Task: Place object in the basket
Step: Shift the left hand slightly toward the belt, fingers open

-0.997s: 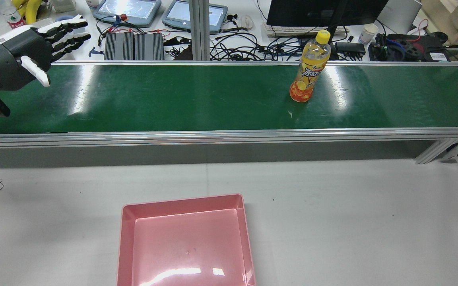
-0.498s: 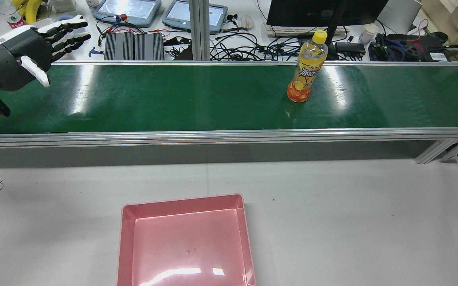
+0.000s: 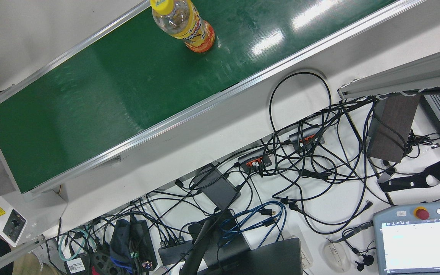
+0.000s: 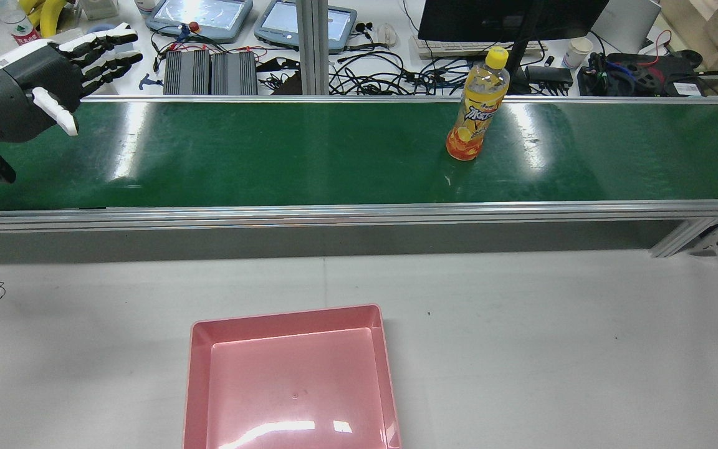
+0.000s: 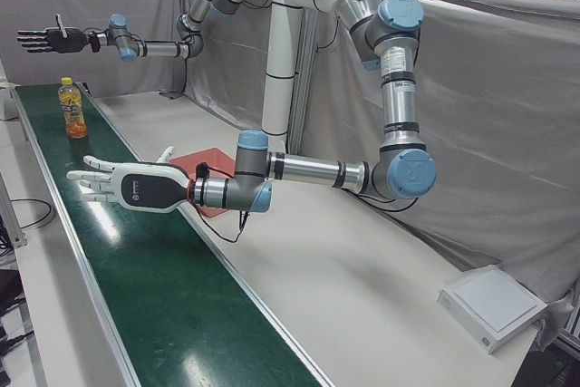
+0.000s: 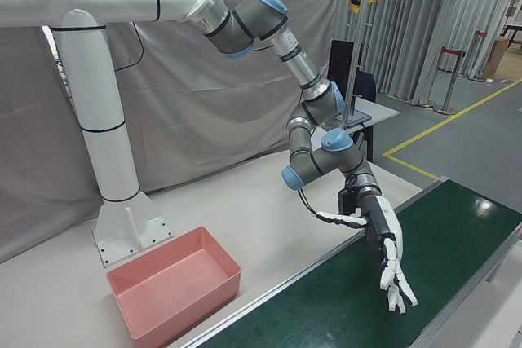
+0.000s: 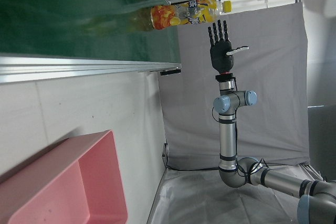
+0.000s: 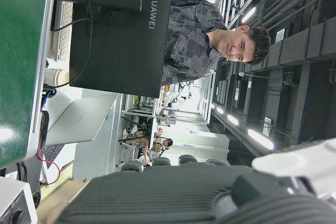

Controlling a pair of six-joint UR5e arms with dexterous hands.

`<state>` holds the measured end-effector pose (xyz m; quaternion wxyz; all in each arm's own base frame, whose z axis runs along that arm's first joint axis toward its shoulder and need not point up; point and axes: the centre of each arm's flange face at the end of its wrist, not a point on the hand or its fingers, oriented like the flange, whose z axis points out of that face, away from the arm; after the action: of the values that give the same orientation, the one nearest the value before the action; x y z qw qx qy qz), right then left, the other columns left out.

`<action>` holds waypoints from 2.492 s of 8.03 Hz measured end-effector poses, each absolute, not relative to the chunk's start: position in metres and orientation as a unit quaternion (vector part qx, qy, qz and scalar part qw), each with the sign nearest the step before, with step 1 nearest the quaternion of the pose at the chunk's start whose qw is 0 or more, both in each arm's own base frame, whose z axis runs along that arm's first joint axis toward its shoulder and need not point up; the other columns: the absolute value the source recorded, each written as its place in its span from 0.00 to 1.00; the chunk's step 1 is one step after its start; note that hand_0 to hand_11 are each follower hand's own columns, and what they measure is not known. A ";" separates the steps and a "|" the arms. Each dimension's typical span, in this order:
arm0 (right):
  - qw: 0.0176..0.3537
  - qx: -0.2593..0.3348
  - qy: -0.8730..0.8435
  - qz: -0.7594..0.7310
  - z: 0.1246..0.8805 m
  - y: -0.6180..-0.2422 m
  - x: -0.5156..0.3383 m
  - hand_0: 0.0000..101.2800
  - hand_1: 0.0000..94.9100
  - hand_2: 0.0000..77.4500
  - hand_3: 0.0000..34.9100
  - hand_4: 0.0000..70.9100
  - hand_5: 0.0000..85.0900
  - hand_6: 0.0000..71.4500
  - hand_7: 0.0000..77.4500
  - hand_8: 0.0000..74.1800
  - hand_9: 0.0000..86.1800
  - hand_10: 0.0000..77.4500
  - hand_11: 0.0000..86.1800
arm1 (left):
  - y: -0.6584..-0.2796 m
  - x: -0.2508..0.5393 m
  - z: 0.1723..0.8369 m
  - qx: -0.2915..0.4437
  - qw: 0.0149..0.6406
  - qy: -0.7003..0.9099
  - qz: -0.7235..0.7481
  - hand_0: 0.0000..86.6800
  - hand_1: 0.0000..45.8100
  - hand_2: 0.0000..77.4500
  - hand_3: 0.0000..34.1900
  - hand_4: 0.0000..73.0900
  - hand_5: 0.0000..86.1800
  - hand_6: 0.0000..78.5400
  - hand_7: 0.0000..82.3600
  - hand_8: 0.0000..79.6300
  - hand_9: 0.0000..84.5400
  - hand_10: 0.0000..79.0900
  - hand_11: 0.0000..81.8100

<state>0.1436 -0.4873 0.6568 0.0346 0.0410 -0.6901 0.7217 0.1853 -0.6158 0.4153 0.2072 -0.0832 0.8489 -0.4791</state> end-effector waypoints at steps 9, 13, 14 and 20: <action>0.036 0.040 -0.687 0.725 0.662 -0.487 0.142 0.00 0.00 0.01 0.00 0.00 0.00 0.00 0.01 0.00 0.00 0.00 0.00 | -0.604 0.174 0.400 -0.096 0.195 0.851 -0.478 0.69 0.05 0.01 0.06 0.17 0.19 0.00 0.01 0.11 0.14 0.03 0.07; 0.036 0.040 -0.687 0.724 0.661 -0.487 0.142 0.00 0.00 0.01 0.00 0.00 0.00 0.00 0.01 0.00 0.00 0.00 0.00 | -0.603 0.176 0.401 -0.097 0.197 0.850 -0.479 0.69 0.05 0.01 0.06 0.17 0.20 0.00 0.01 0.11 0.14 0.03 0.06; 0.036 0.040 -0.688 0.724 0.660 -0.487 0.142 0.00 0.00 0.01 0.00 0.00 0.00 0.00 0.01 0.00 0.00 0.00 0.00 | -0.602 0.178 0.401 -0.098 0.198 0.850 -0.479 0.69 0.05 0.01 0.06 0.17 0.20 0.00 0.01 0.11 0.14 0.03 0.06; 0.035 0.041 -0.690 0.722 0.657 -0.487 0.144 0.00 0.00 0.01 0.00 0.00 0.00 0.00 0.01 0.00 0.00 0.00 0.00 | -0.598 0.195 0.404 -0.106 0.206 0.846 -0.481 0.70 0.07 0.01 0.05 0.17 0.20 0.01 0.01 0.11 0.14 0.03 0.06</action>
<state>0.1436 -0.4873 0.6569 0.0346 0.0410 -0.6901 0.7217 0.1952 -0.5981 0.4040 0.2062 -0.1058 0.8455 -0.4810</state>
